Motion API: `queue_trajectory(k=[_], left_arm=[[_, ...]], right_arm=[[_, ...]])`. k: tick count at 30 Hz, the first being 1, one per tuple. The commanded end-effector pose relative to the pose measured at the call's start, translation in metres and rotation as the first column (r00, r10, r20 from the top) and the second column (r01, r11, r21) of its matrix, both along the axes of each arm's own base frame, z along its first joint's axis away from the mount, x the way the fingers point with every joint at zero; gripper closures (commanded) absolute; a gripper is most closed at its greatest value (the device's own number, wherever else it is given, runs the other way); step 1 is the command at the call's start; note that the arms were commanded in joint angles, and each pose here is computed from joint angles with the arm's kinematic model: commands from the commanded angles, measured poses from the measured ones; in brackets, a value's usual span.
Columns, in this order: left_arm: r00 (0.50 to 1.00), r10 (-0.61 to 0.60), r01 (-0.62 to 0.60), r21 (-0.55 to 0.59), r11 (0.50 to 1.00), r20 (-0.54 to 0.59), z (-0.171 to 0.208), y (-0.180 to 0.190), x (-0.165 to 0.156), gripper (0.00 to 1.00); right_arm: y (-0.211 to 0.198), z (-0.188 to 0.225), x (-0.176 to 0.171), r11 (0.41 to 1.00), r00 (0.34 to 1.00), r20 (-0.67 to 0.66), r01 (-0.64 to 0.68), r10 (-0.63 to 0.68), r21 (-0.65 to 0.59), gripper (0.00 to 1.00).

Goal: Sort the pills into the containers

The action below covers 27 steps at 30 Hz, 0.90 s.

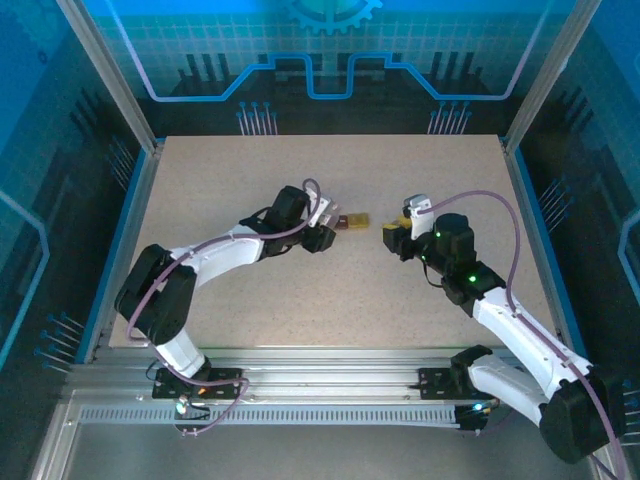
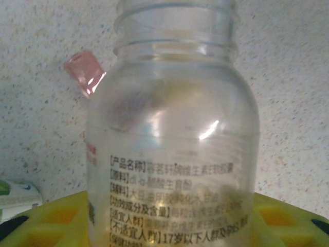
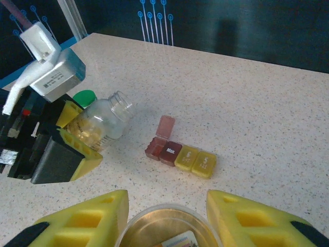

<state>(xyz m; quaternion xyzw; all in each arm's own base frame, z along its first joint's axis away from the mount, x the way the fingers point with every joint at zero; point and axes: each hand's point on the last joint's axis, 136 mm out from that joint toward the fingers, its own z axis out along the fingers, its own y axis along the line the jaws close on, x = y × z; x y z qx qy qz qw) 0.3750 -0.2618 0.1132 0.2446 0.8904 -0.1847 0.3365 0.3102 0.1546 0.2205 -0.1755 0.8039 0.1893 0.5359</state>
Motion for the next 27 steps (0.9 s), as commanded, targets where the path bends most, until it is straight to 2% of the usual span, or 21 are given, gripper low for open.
queue_trajectory(k=[1,8,11,23,27], left_arm=[[0.995,0.004,0.006,0.097,0.995,-0.101,-0.021,0.012,-0.007,1.00],[0.988,0.101,-0.095,0.054,0.994,-0.113,-0.031,0.007,0.008,1.00],[0.986,0.124,-0.117,0.069,0.991,-0.107,-0.039,0.009,0.015,1.00],[0.998,0.048,-0.040,0.160,0.986,-0.045,-0.059,0.028,0.038,1.00],[0.998,0.034,-0.029,0.094,0.995,-0.053,-0.052,0.034,0.043,1.00]], right_arm=[[-0.006,0.007,0.001,0.999,0.999,0.020,0.026,-0.026,0.039,0.89],[-0.010,0.007,0.002,0.998,0.999,0.021,0.038,-0.040,0.054,0.89],[-0.010,0.007,0.002,0.998,0.999,0.018,0.037,-0.038,0.058,0.89],[-0.010,0.007,0.002,0.997,0.999,0.018,0.032,-0.033,0.063,0.89],[-0.009,0.006,0.002,0.998,0.999,0.017,0.030,-0.031,0.063,0.89]])
